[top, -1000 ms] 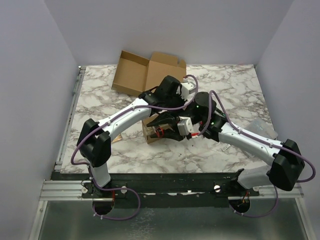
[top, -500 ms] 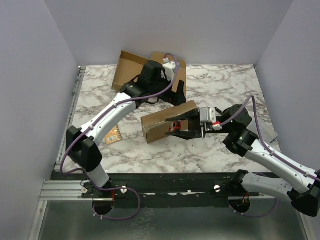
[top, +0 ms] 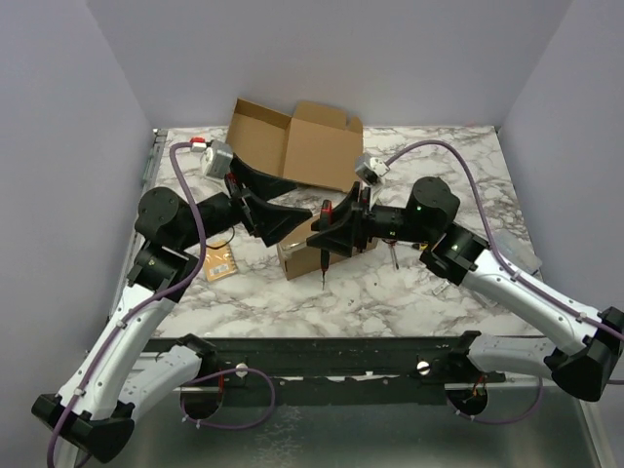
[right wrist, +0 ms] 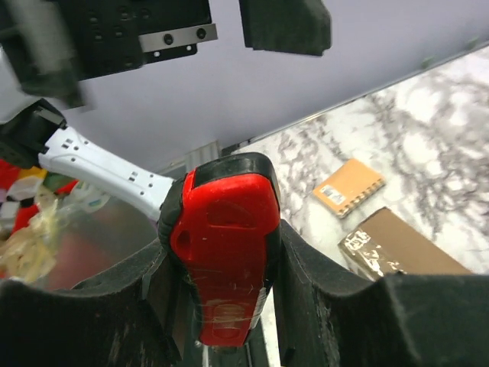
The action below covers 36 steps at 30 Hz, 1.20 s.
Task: Unpack the express box
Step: Cut the express box at the center of the board.
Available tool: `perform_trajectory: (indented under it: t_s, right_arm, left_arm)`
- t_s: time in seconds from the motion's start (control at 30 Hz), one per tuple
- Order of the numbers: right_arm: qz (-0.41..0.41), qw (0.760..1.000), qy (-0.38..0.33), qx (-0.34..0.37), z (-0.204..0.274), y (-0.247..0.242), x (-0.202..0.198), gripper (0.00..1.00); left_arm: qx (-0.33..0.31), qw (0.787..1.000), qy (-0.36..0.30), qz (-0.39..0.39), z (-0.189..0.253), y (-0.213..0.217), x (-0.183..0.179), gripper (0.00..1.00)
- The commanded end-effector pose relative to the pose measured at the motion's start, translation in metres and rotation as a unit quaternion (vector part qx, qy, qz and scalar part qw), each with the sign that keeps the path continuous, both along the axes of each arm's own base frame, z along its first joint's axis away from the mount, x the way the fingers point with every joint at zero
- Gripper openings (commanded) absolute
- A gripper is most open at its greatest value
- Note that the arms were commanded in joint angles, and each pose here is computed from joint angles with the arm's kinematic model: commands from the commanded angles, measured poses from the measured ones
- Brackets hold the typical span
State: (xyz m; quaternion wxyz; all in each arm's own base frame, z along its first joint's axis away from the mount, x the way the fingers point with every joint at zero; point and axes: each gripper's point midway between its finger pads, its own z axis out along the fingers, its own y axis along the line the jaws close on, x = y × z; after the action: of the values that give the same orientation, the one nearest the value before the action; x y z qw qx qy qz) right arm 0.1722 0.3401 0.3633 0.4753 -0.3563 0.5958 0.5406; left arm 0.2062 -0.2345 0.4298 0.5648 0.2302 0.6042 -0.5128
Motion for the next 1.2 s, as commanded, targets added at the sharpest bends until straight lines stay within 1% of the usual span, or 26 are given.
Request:
perform_trajectory:
  t_s: [0.0,0.1,0.23,0.3,0.5,0.57,0.67,0.7,0.83,0.93,1.03,1.07,1.17]
  right_arm:
    - [0.080,0.994,0.068,-0.032,-0.016,0.012,-0.021,0.01]
    - [0.089,0.993,0.068,-0.025,-0.019,0.014,-0.022,0.01]
    - [0.111,0.992,0.063,-0.017,-0.018,0.017,-0.027,0.01]
    - [0.119,0.991,0.058,-0.013,-0.017,0.018,-0.029,0.01]
    - [0.124,0.990,0.060,-0.015,-0.019,0.024,-0.025,0.01]
    - [0.125,0.990,0.058,-0.013,-0.018,0.026,-0.023,0.01]
    - [0.129,0.990,0.056,-0.009,-0.016,0.029,-0.022,0.01]
    - [0.126,0.991,0.055,-0.008,-0.016,0.029,-0.020,0.01]
    - [0.119,0.992,0.050,-0.001,-0.013,0.030,-0.018,0.01]
    - [0.115,0.992,0.047,0.002,-0.012,0.029,-0.018,0.01]
    - [0.108,0.993,0.046,0.011,-0.009,0.029,-0.016,0.01]
    - [0.104,0.994,0.045,0.013,-0.008,0.029,-0.014,0.01]
    - [0.088,0.995,0.049,0.024,-0.007,0.029,-0.010,0.00]
  left_arm:
    - [-0.051,0.990,0.010,-0.133,0.009,-0.014,-0.045,0.99]
    - [-0.053,0.988,0.021,-0.141,0.004,-0.014,-0.051,0.97]
    - [-0.059,0.988,0.053,-0.133,-0.009,-0.015,-0.047,0.87]
    - [-0.059,0.987,0.064,-0.132,-0.014,-0.016,-0.045,0.84]
    - [-0.055,0.985,0.078,-0.141,-0.021,-0.023,-0.044,0.84]
    - [-0.053,0.985,0.079,-0.144,-0.022,-0.026,-0.045,0.78]
    - [-0.050,0.984,0.086,-0.150,-0.028,-0.032,-0.046,0.63]
    - [-0.048,0.983,0.088,-0.153,-0.030,-0.034,-0.046,0.60]
    - [-0.044,0.982,0.091,-0.160,-0.036,-0.036,-0.050,0.56]
    - [-0.043,0.982,0.092,-0.160,-0.038,-0.036,-0.052,0.56]
    - [-0.043,0.982,0.096,-0.159,-0.040,-0.037,-0.051,0.50]
    - [-0.042,0.981,0.096,-0.161,-0.040,-0.037,-0.051,0.47]
    - [-0.042,0.981,0.097,-0.163,-0.039,-0.038,-0.051,0.22]
